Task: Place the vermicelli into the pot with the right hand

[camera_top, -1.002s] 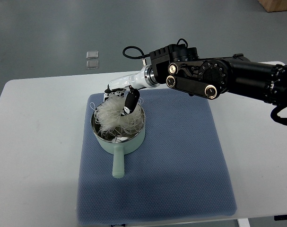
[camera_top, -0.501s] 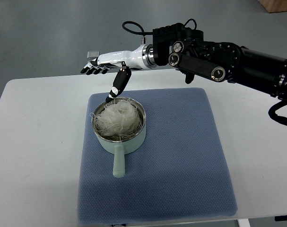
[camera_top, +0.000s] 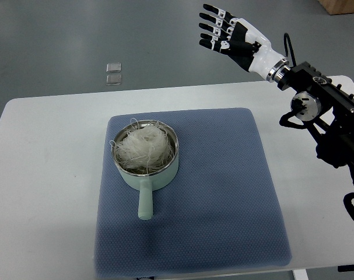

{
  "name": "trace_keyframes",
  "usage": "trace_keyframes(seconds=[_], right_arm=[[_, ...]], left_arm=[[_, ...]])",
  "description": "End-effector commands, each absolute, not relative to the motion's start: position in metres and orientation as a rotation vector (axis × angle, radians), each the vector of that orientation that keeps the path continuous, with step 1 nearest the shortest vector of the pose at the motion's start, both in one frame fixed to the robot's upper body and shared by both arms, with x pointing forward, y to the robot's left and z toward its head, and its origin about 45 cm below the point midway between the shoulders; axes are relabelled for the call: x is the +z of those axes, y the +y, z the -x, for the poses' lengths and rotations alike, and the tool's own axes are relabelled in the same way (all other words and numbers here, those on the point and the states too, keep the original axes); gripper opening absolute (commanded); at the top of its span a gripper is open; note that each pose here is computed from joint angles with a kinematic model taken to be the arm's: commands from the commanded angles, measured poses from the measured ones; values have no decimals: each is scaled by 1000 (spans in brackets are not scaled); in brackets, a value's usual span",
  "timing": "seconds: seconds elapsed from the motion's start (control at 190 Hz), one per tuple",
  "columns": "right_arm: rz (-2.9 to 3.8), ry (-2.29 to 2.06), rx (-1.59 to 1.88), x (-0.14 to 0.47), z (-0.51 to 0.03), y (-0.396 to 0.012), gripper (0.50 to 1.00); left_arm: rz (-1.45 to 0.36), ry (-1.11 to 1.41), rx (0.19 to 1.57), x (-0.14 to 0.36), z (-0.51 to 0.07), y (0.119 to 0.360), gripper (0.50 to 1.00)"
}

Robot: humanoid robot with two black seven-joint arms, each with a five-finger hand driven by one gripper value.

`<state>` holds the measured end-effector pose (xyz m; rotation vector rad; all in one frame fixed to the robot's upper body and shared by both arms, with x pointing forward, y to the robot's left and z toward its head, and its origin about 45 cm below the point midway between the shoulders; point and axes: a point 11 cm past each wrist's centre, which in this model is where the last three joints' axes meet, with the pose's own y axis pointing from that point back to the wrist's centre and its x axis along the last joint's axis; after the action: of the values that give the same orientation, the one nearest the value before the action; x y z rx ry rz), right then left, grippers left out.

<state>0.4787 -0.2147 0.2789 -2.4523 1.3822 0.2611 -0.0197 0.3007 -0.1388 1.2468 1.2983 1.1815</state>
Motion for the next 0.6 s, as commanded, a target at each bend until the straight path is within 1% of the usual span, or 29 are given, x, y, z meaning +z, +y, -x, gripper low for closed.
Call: trace_keyframes(seconds=[0.0, 0.206, 0.396, 0.596], right_arm=[[2287, 1410, 438, 253, -469, -229, 930], [2072, 1483, 649, 214, -461, -255, 930], [1995, 1536, 722, 191, -459, -258, 930], [1993, 1541, 727, 189, -459, -259, 930]], left_arm=[[-1245, 1298, 1176, -139, 20, 299, 1000], [-1243, 1301, 1171, -139, 20, 298, 1000], [-1243, 1301, 1171, -139, 20, 297, 1000], [-1242, 1301, 1169, -139, 20, 297, 1000]])
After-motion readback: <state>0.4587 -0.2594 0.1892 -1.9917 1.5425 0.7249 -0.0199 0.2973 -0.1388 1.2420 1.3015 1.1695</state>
